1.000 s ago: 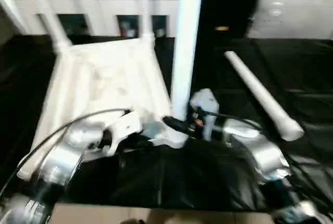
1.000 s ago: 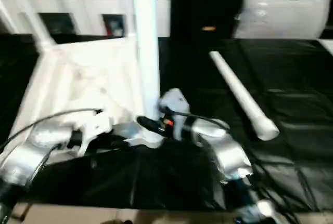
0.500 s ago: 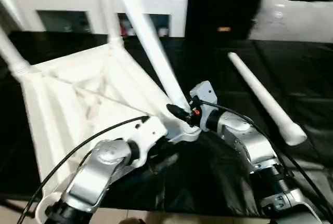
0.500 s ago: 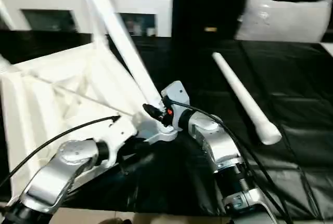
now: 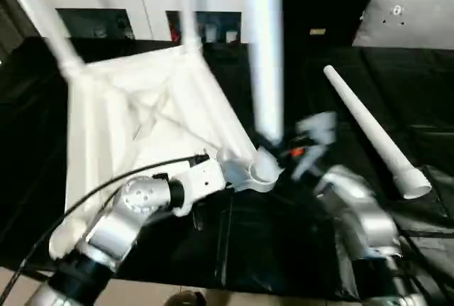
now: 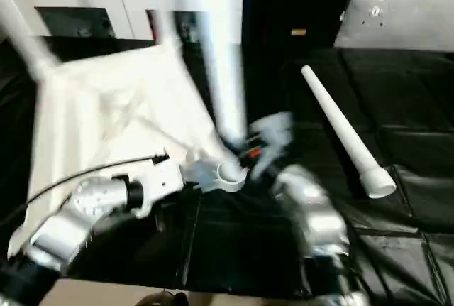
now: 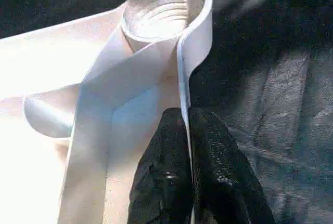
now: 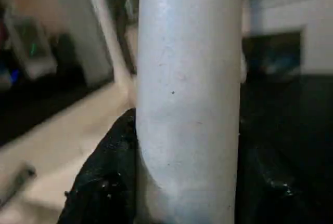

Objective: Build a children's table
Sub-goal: Insert table leg to table base

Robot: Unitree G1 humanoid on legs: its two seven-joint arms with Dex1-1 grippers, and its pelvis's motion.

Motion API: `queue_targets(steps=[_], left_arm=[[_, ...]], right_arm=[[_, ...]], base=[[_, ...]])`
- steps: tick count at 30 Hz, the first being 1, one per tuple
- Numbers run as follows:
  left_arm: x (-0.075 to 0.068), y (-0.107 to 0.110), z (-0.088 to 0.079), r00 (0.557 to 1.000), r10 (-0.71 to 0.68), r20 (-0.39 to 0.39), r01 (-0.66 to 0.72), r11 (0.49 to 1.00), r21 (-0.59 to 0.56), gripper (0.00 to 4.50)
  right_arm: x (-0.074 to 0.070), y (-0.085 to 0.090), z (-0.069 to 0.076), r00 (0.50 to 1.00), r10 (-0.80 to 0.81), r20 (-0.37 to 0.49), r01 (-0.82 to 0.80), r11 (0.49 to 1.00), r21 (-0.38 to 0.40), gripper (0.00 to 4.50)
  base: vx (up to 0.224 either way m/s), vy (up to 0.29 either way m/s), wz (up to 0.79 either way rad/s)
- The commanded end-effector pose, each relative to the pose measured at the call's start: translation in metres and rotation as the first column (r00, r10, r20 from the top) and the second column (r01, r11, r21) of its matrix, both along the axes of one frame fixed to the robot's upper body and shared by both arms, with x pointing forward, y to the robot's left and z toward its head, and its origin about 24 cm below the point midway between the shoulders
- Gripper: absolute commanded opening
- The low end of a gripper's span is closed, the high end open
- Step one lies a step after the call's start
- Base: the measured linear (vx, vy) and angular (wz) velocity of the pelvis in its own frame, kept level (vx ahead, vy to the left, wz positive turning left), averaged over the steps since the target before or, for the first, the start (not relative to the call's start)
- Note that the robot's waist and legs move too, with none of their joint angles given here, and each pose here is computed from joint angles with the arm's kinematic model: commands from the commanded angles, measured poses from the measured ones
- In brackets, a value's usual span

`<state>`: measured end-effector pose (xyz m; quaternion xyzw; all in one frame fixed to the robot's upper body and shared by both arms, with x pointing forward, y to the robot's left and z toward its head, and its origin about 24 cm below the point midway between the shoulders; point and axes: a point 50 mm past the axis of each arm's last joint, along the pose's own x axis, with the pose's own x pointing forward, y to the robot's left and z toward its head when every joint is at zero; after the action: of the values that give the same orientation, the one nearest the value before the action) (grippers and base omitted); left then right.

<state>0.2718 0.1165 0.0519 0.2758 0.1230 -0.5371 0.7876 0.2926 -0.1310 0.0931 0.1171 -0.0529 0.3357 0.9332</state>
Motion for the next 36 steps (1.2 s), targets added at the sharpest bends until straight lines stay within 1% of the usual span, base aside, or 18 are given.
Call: queue_targets(steps=[1,2,4,6,8,9,11,13,14,16,20,22,25,27,28,29,32,36], left_arm=[[0.001,0.005,-0.004,1.0,-0.006,0.011,0.006,1.0,0.003,0.0],[0.001,0.005,-0.004,1.0,-0.006,0.013,0.006,1.0,0.0,0.0],[-0.003,0.009,-0.004,0.999,-0.023,-0.023,0.022,0.999,-0.032,0.44],[-0.004,0.011,0.0,0.998,-0.022,-0.054,0.017,0.996,-0.085,0.55],[0.003,0.011,0.013,1.0,0.016,-0.023,-0.019,0.986,-0.164,0.69],[0.003,0.011,0.014,1.0,0.019,-0.02,-0.022,0.986,-0.167,0.79],[0.032,0.01,0.049,0.981,0.194,0.014,-0.182,0.939,-0.294,1.0],[0.042,0.009,0.058,0.966,0.256,0.036,-0.231,0.918,-0.323,1.22],[0.053,0.008,0.068,0.942,0.331,0.056,-0.292,0.888,-0.355,1.27],[0.067,0.007,0.08,0.902,0.426,0.073,-0.365,0.842,-0.397,1.29],[0.083,-0.011,0.101,0.874,0.476,0.092,-0.387,0.8,-0.459,1.29],[0.078,-0.039,0.117,0.92,0.373,0.124,-0.271,0.83,-0.487,1.29],[0.074,-0.047,0.122,0.933,0.334,0.131,-0.23,0.838,-0.495,1.29],[0.053,-0.073,0.135,0.976,0.174,0.134,-0.077,0.841,-0.535,1.29],[0.036,-0.089,0.141,0.988,0.055,0.142,0.033,0.834,-0.55,1.29],[0.036,-0.089,0.141,0.988,0.055,0.142,0.033,0.834,-0.55,1.29],[0.017,-0.102,0.142,0.985,-0.073,0.154,0.147,0.822,-0.55,1.29],[0.015,-0.105,0.138,0.986,-0.084,0.147,0.151,0.825,-0.544,1.29]], right_arm=[[-0.004,-0.004,0.013,0.998,-0.024,0.052,0.021,0.998,0.055,1.88],[-0.004,-0.005,0.014,0.998,-0.025,0.053,0.022,0.998,0.057,1.88],[-0.004,-0.01,0.017,0.998,-0.038,0.055,0.035,0.998,0.054,1.88],[-0.004,-0.01,0.018,0.998,-0.03,0.057,0.027,0.999,0.044,1.88],[-0.002,-0.008,0.018,0.998,-0.027,0.057,0.026,1.0,0.018,1.88],[-0.002,-0.008,0.018,0.998,-0.026,0.057,0.025,1.0,0.017,1.88],[0.0,-0.003,0.017,0.999,-0.021,0.05,0.022,0.999,-0.028,1.88],[0.0,0.0,0.017,0.999,-0.012,0.051,0.014,0.999,-0.036,1.88],[0.0,0.003,0.017,0.999,-0.002,0.049,0.004,0.999,-0.04,1.88],[-0.001,0.009,0.017,0.999,0.018,0.045,-0.016,0.999,-0.043,1.88],[-0.003,0.021,0.015,0.998,0.057,0.034,-0.055,0.998,-0.043,1.88],[-0.003,0.027,0.01,0.998,0.067,0.013,-0.066,0.995,-0.073,1.88],[-0.003,0.028,0.008,0.998,0.068,0.007,-0.067,0.994,-0.089,1.88],[0.0,0.027,0.002,0.999,0.043,-0.015,-0.044,0.991,-0.122,1.88],[0.001,0.026,0.0,0.999,0.026,-0.028,-0.029,0.99,-0.138,1.88],[0.001,0.026,0.0,0.999,0.026,-0.028,-0.029,0.99,-0.138,1.88],[0.002,0.025,-0.002,0.999,0.009,-0.037,-0.014,0.987,-0.157,1.88],[0.003,0.026,-0.003,0.999,0.009,-0.037,-0.015,0.985,-0.173,1.88]], base=[[0.0,0.0,0.0],[0.0,0.0,0.0],[0.0,0.0,0.0],[0.0,0.0,0.0],[0.0,0.0,0.0],[0.0,0.0,0.0],[0.0,0.0,0.0],[0.0,0.0,0.0],[0.0,0.0,0.0],[0.0,0.0,0.0],[0.0,0.0,0.0],[0.0,0.0,0.0],[0.0,0.0,0.0],[0.0,0.0,0.0],[0.0,0.0,0.0],[0.0,0.0,0.0],[0.0,0.0,0.0],[0.0,0.0,0.0]])
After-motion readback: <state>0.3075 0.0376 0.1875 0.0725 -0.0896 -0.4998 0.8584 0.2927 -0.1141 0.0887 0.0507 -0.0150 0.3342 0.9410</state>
